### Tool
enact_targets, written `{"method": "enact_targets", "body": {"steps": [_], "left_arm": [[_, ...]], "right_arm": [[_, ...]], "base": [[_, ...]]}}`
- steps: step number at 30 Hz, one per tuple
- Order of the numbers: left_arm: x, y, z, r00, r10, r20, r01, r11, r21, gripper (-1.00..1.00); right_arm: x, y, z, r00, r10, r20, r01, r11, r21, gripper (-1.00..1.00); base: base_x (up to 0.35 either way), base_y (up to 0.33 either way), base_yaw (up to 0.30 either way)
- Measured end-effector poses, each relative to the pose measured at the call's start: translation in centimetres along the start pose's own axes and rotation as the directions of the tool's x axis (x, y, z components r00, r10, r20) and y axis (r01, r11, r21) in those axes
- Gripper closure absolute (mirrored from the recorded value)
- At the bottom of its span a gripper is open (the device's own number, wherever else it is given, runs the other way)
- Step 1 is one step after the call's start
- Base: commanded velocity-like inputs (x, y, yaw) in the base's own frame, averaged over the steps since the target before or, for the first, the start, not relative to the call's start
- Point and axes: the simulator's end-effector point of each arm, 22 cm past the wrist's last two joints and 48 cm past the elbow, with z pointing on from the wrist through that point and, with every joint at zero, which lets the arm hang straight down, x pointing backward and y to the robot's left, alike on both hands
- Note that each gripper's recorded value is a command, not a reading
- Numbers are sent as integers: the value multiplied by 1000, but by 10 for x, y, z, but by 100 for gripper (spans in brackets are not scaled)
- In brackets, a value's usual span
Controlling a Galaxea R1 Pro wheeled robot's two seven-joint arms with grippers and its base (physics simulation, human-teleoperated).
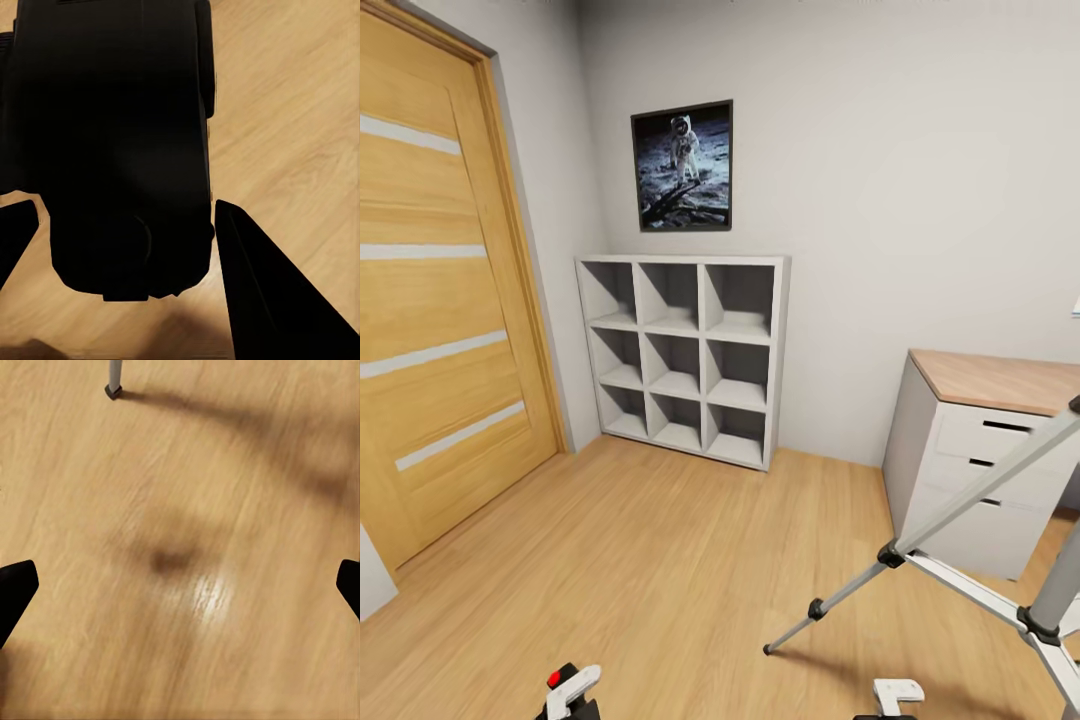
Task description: Attach the digital camera to the camera tripod in the bedroom.
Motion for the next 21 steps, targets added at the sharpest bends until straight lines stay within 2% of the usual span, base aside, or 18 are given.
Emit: {"method": "enact_targets", "body": {"steps": [21], "left_arm": [[13,23,-32,997,16,-78,-21,998,-64,100]], "right_arm": [[-25,-1,-33,1000,2,4,-2,1000,7,-100]], "base": [[0,0,0]]}}
